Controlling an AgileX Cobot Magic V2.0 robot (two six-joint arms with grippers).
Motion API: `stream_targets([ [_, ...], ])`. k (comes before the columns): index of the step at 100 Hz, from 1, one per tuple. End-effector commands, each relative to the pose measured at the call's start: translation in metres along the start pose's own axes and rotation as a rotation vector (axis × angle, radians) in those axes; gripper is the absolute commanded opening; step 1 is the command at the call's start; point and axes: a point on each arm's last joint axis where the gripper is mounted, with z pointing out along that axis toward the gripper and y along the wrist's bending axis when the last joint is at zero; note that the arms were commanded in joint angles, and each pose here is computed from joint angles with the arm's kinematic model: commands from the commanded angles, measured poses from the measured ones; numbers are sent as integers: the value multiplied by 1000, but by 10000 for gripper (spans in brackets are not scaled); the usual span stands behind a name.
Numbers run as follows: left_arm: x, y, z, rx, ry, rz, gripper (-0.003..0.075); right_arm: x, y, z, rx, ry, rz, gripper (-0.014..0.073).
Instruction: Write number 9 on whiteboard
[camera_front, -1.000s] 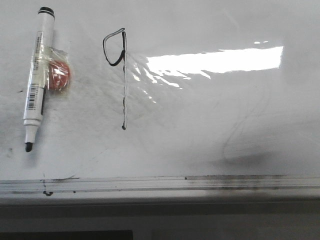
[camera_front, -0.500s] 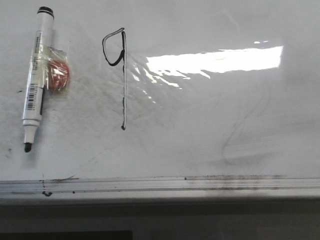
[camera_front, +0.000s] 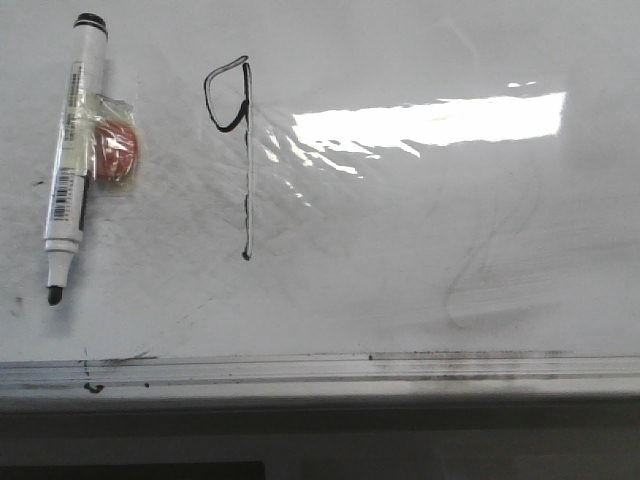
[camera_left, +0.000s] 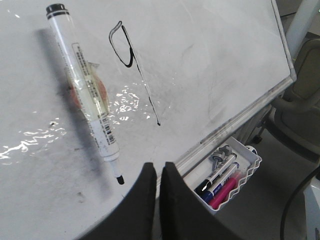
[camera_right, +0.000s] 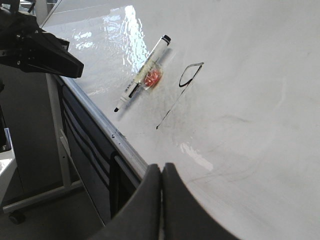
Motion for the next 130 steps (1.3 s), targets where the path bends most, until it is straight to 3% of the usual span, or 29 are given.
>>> stream_targets([
  [1, -15, -1, -2, -1, -96, -6, -20, -15, -2, -2, 14, -95, -17, -64],
  [33, -18, 1, -2, -24, -128, 47, -20, -15, -2, -2, 14, -95, -17, -64],
  [63, 6, 30, -19, -346, -236, 178, -20, -15, -2, -2, 14, -94, -17, -64],
  [97, 41, 49, -42, -708, -393, 142, -20, -15, -2, -2, 14, -94, -17, -64],
  [130, 57, 57, -47, -882, -261, 50, -20, -15, -2, -2, 14, -94, -17, -64],
])
